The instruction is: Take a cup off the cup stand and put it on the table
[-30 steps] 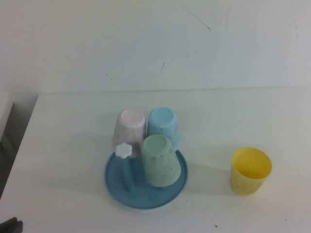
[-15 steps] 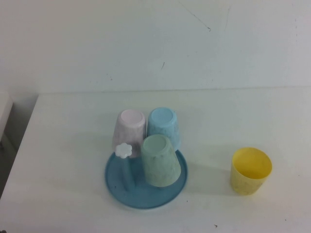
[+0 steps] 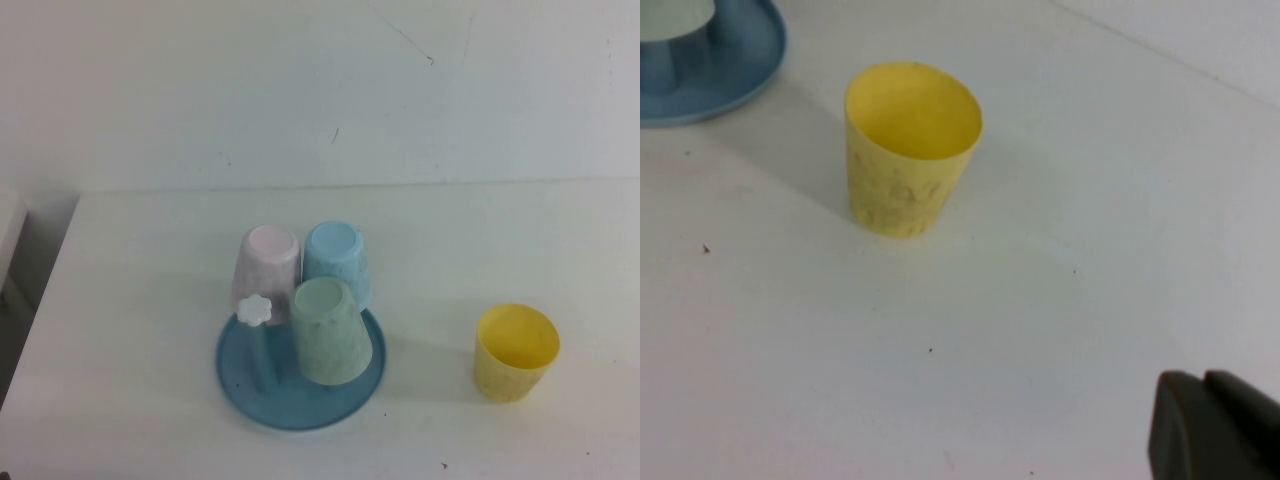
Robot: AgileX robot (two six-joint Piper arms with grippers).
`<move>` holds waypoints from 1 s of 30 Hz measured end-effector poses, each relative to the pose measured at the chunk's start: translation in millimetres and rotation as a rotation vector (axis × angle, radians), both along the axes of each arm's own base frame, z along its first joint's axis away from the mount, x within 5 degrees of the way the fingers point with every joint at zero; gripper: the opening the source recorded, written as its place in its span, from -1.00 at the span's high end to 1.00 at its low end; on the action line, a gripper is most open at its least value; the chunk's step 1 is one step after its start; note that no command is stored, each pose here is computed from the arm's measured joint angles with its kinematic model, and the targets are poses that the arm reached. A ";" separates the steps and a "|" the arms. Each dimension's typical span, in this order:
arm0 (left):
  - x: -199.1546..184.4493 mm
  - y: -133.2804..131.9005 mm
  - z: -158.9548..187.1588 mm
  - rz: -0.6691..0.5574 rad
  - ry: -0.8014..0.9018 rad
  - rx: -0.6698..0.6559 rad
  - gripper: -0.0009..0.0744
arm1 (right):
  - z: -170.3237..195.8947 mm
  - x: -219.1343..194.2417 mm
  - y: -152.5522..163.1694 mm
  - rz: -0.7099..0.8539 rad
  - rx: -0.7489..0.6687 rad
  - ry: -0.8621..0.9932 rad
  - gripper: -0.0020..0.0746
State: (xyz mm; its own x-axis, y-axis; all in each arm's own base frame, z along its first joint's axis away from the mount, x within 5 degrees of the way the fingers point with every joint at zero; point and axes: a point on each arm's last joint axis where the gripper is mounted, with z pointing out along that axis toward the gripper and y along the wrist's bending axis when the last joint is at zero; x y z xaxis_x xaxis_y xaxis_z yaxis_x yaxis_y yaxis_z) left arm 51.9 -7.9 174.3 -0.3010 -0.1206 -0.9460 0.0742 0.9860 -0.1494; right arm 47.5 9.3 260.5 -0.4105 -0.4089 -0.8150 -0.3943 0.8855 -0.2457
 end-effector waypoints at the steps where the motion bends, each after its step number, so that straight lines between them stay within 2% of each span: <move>1: 0.0 0.3 0.0 0.007 0.000 -0.004 0.98 | 0.0 0.0 0.0 -0.001 0.001 0.000 0.95; 11: 0.1 0.8 0.0 0.005 -0.005 0.040 0.98 | 0.0 0.0 0.1 0.000 0.003 0.001 0.95; 30: 0.2 1.1 0.0 0.012 -0.003 0.027 0.98 | 0.0 0.0 0.1 0.000 0.003 0.001 0.95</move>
